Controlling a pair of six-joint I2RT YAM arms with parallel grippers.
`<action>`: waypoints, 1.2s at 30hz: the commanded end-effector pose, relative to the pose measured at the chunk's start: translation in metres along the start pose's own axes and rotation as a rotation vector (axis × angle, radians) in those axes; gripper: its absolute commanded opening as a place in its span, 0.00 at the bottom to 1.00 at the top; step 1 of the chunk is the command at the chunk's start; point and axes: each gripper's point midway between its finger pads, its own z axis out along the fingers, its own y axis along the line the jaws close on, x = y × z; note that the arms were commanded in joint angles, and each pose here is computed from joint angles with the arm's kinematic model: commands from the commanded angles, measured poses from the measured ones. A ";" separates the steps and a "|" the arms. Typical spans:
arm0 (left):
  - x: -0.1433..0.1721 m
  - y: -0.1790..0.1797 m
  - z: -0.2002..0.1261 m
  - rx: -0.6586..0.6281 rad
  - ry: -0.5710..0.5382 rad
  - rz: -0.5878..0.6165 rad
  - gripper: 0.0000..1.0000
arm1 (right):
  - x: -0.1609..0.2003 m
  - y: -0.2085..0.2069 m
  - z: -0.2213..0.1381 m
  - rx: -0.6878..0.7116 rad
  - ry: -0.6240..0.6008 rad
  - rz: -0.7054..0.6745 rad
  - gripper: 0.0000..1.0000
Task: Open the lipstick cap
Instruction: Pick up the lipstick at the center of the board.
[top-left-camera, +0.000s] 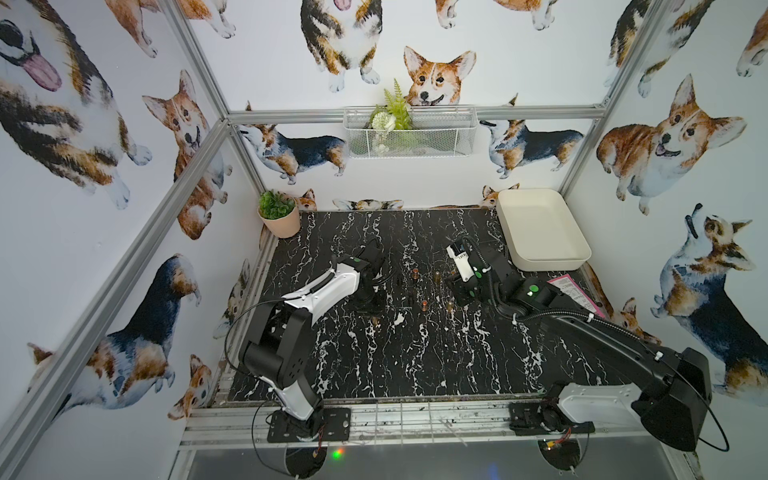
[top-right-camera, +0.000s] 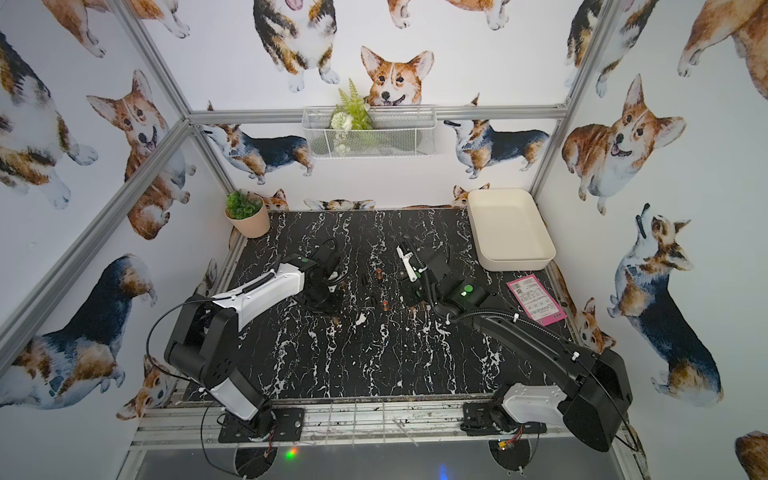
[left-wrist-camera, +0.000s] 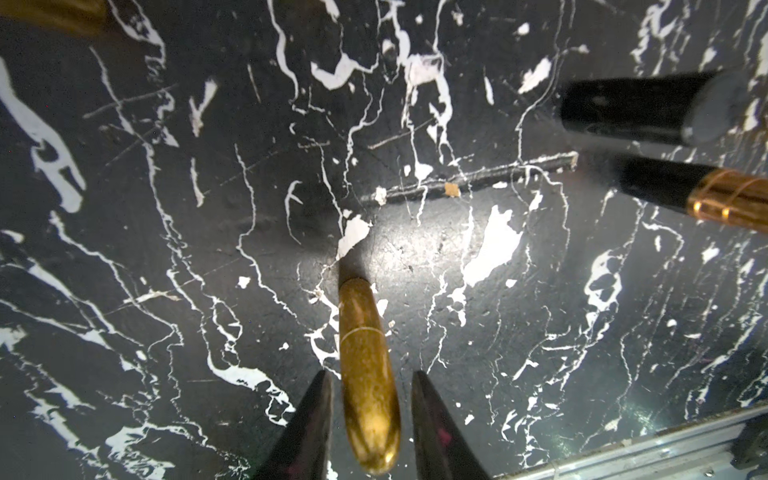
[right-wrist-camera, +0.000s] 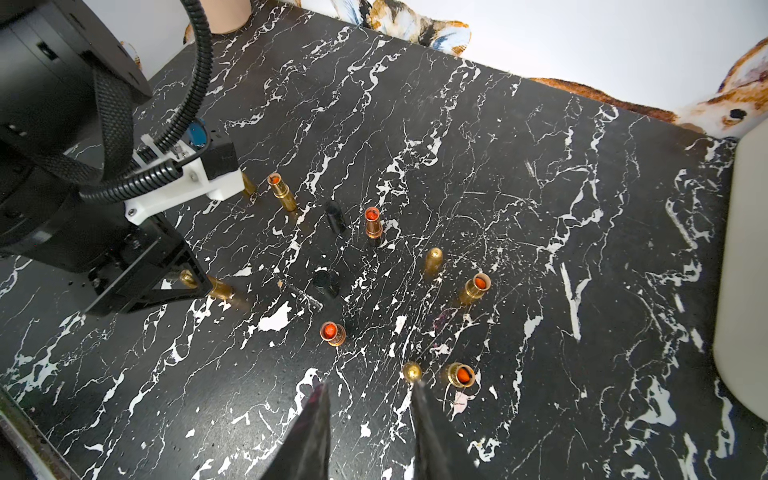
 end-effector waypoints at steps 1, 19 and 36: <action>0.000 0.003 0.000 -0.015 0.001 0.004 0.33 | -0.008 -0.001 -0.001 0.007 -0.039 -0.006 0.35; -0.003 0.004 -0.012 -0.033 -0.014 0.010 0.11 | -0.006 0.003 -0.002 -0.016 -0.032 -0.014 0.35; -0.005 -0.097 -0.144 0.377 -0.082 0.164 0.12 | 0.004 0.065 -0.031 -0.362 -0.003 -0.123 0.38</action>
